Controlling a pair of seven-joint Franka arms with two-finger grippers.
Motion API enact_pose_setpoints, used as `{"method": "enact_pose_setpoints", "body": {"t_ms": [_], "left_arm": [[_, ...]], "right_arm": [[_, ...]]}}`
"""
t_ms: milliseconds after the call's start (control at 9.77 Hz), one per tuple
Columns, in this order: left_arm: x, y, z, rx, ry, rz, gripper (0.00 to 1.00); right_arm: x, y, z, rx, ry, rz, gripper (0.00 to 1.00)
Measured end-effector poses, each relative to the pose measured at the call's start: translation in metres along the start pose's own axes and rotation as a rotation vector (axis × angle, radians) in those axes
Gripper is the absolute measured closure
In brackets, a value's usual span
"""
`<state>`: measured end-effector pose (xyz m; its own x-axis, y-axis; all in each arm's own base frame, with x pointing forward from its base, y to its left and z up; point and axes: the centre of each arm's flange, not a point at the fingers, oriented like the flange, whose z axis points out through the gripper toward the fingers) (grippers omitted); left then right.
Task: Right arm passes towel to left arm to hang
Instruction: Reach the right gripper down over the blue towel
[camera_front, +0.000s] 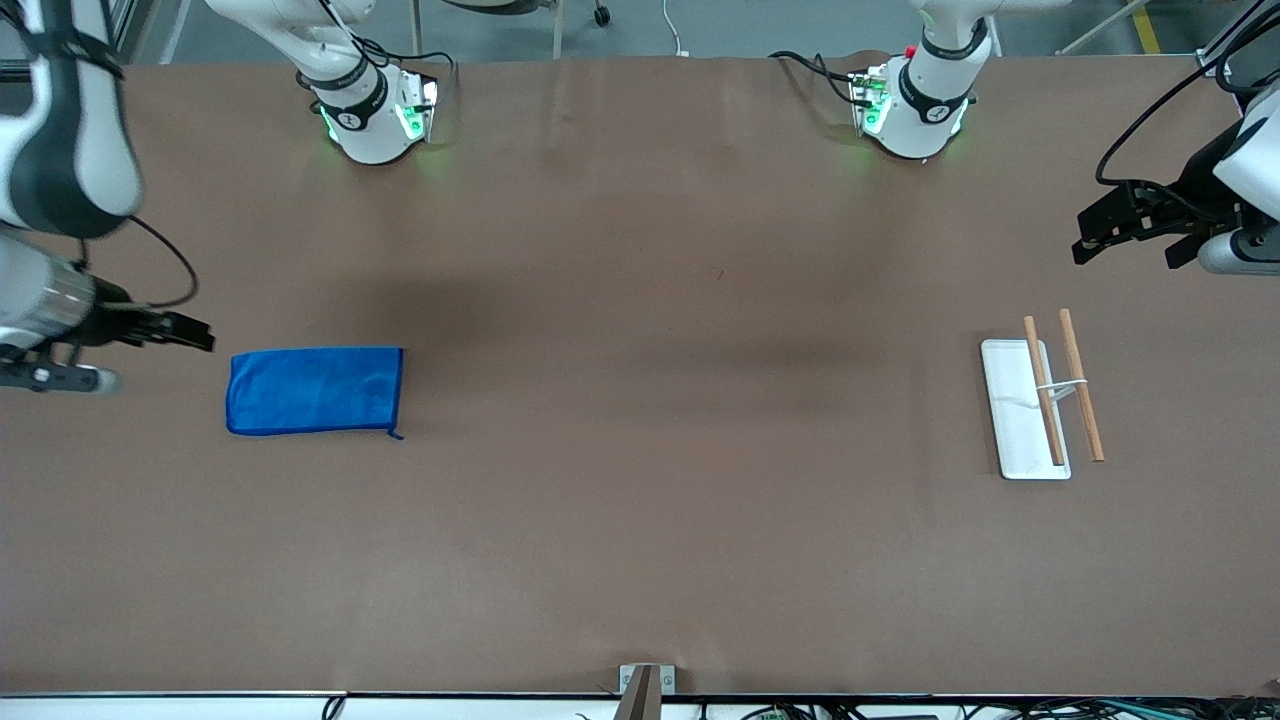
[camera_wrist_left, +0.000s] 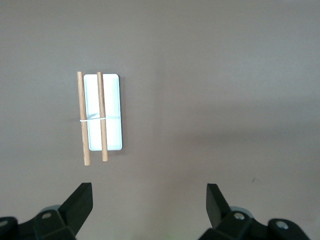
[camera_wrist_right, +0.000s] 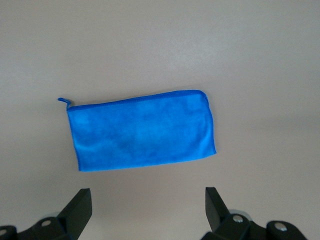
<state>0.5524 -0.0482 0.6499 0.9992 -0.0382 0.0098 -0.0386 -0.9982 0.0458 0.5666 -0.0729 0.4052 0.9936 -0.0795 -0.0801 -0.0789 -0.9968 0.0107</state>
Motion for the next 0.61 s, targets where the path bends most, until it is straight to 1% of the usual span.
{"method": "enact_pose_setpoints", "body": {"t_ms": [102,205,409,614], "left_arm": [[0.000,0.000,0.000,0.000,0.000,0.000,0.00],[0.000,0.000,0.000,0.000,0.000,0.000,0.00],[0.000,0.000,0.000,0.000,0.001,0.001,0.00],[0.000,0.000,0.000,0.000,0.001,0.001,0.00]], "right_arm": [[-0.007,-0.001,0.035,-0.001,0.032,-0.003,0.00],[-0.017,-0.003,0.069,-0.003,0.047,-0.007,0.00],[-0.025,-0.006,0.121,-0.007,0.048,-0.013,0.00],[-0.020,-0.006,0.161,-0.012,0.073,-0.016,0.00]]}}
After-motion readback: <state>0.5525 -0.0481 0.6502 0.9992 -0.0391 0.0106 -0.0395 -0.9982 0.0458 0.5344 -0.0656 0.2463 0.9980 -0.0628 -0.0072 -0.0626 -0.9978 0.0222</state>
